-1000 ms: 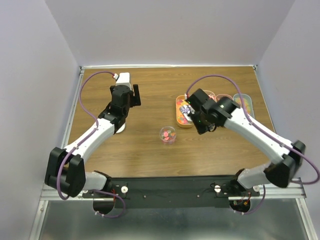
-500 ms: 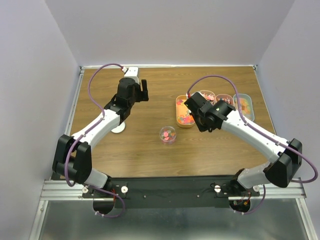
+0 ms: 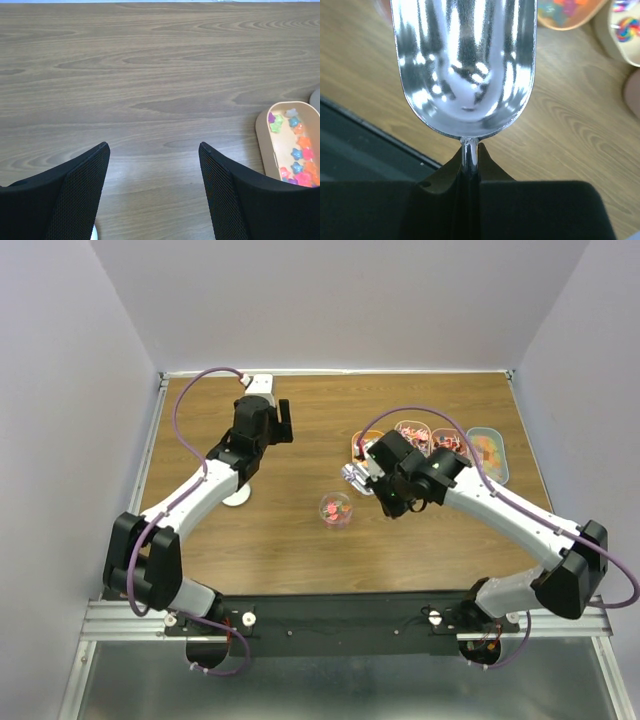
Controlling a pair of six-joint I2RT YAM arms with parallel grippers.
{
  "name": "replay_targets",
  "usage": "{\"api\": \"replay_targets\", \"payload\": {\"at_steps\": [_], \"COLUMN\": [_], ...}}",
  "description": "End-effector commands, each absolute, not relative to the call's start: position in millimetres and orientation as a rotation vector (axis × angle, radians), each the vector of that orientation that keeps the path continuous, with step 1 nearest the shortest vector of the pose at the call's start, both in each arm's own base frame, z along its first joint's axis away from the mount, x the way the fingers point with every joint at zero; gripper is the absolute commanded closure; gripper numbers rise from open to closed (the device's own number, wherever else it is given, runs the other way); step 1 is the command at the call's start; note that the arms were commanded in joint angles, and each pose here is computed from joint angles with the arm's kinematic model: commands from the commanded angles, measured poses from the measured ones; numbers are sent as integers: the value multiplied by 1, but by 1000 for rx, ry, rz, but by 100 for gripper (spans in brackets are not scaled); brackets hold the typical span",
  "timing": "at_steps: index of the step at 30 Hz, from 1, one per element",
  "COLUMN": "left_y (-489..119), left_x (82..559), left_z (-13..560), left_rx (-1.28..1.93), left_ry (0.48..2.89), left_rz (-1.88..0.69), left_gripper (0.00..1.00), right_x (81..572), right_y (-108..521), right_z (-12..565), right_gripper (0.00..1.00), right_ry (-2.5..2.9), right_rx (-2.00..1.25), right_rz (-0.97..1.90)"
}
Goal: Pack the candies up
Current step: Place the fake candies in the packing bottle.
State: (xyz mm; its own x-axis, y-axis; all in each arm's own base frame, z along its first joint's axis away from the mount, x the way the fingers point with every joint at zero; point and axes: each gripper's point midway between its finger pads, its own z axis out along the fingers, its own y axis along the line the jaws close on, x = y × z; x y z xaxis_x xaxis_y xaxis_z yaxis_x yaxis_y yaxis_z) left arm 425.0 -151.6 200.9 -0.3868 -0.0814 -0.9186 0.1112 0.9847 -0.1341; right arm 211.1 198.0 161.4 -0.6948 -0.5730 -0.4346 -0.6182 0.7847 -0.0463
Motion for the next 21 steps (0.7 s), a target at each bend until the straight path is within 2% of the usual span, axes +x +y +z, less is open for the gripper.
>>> {"api": "replay_targets", "payload": {"at_steps": [1,9,21], "left_y": [-130,-110,-110], "left_x": [418,404,402], "left_z": [221,215,203], "left_rx": [-25,-50,-40], "left_ry": [1907,1916,1933], "left_rz": [-105,-13,-11], "left_gripper": [20,20,20], "right_x": [181,154,137], "right_y": [228,254,253], "right_z": [146,130,116], "right_gripper": [99,99,99], "right_ry": [2592,2724,2963], "right_rx": [-1065,-1146,-1034], "right_rz": [338,544,553]}}
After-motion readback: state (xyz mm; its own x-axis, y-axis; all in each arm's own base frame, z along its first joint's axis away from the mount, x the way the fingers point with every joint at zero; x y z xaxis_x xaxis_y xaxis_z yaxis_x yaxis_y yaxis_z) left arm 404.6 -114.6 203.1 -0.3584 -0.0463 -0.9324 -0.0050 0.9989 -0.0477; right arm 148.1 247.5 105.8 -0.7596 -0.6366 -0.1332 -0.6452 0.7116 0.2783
